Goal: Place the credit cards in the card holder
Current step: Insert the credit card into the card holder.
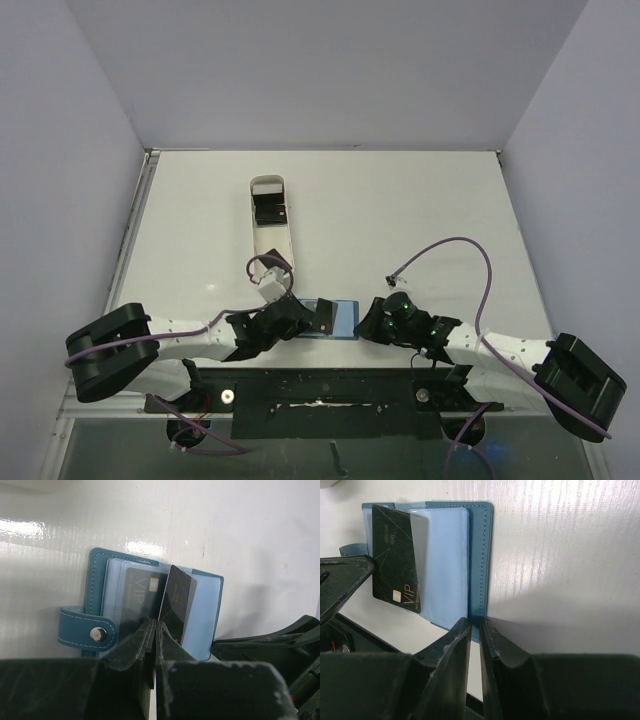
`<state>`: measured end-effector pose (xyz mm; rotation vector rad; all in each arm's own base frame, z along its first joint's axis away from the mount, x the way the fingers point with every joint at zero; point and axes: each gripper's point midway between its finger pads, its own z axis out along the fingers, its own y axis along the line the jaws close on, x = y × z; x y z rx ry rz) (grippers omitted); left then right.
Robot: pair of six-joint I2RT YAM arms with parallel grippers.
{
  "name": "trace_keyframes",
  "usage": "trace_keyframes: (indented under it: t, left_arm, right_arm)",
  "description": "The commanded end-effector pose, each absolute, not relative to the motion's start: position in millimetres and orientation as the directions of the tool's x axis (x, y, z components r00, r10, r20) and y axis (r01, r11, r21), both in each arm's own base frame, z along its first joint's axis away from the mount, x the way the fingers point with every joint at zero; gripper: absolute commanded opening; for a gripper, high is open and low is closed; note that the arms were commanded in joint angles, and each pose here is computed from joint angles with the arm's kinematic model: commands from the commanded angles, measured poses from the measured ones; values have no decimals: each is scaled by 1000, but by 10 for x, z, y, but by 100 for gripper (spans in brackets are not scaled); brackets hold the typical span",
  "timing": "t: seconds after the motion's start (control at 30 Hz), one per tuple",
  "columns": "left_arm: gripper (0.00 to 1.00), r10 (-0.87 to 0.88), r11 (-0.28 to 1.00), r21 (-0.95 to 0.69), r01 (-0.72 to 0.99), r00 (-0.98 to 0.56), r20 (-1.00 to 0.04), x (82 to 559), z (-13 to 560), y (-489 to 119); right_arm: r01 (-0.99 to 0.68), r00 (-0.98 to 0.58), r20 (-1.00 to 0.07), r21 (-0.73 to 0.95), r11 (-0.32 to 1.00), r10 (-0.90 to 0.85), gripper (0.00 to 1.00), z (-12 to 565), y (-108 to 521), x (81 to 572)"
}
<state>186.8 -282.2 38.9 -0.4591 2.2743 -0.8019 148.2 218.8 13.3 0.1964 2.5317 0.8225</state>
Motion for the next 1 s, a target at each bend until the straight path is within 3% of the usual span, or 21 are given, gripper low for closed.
trace_keyframes:
  t: [0.0, 0.47, 0.63, 0.77, 0.97]
  left_arm:
    - [0, -552, 731, -674, -106, -672, -493, 1936, 457, -2836]
    - [0, -494, 729, -684, -32, -717, -493, 1833, 460, -3185]
    - [23, -461, 729, -685, 12, -730, -504, 1827, 596, -3288]
    - [32, -473, 709, -704, 26, -723, -504, 1829, 689, -3261]
    - [35, -467, 698, -713, 68, -712, -525, 1891, 789, -3289]
  right_arm:
    - [-16, -885, -388, 578, 816, 257, 16, 121, 2209, 1455]
    - [-32, -886, -390, 591, 806, 251, 16, 172, 2310, 1464]
    - [-48, -874, -427, 554, 831, 234, 20, 249, 2260, 1510]
    - [-60, -846, -476, 532, 844, 240, 23, 395, 2187, 1594]
    - [-66, -840, -489, 525, 848, 237, 24, 426, 2156, 1681]
